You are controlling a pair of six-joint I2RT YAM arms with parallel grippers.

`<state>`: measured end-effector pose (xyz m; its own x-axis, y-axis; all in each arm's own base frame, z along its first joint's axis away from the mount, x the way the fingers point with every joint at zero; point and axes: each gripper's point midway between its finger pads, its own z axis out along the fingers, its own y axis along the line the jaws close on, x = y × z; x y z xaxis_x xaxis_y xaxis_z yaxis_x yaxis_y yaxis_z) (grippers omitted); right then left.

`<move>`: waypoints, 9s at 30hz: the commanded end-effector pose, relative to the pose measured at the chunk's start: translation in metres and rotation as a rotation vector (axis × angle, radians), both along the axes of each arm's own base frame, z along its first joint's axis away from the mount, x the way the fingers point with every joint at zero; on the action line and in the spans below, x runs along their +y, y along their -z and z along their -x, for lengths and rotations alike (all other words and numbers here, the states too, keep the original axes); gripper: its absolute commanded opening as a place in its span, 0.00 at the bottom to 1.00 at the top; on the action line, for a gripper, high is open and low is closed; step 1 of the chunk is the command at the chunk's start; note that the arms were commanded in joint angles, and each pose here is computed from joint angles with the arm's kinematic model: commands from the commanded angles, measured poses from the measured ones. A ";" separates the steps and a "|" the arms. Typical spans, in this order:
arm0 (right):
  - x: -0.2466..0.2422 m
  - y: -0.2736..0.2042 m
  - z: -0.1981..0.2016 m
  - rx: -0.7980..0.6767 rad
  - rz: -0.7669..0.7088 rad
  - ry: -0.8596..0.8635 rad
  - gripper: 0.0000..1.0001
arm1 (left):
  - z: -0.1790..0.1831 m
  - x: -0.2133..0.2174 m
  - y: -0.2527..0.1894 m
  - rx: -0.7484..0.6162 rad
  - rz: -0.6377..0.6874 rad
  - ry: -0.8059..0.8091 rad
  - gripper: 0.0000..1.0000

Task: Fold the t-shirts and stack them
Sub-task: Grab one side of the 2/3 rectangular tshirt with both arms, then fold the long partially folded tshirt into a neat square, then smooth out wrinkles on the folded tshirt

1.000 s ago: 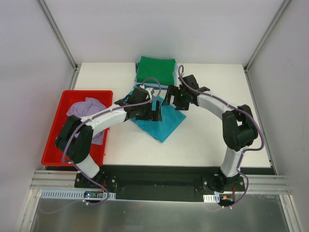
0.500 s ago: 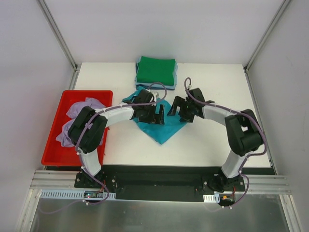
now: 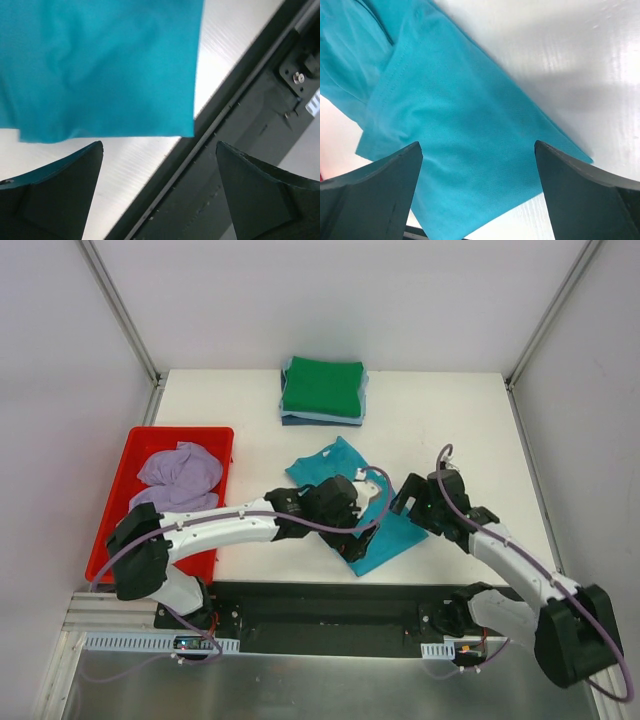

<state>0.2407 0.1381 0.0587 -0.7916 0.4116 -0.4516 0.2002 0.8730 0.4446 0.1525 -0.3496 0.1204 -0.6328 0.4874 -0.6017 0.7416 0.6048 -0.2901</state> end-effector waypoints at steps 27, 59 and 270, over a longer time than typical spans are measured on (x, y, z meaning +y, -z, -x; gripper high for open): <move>-0.047 0.018 0.050 0.028 -0.090 0.225 0.96 | 0.071 -0.035 0.014 0.019 -0.101 0.194 0.52; -0.051 0.040 0.043 0.068 -0.064 0.247 0.45 | 0.047 -0.029 0.098 -0.002 -0.373 0.112 0.00; 0.034 0.039 -0.095 0.043 -0.138 -0.009 0.99 | -0.186 0.053 0.072 0.387 0.164 -0.451 0.99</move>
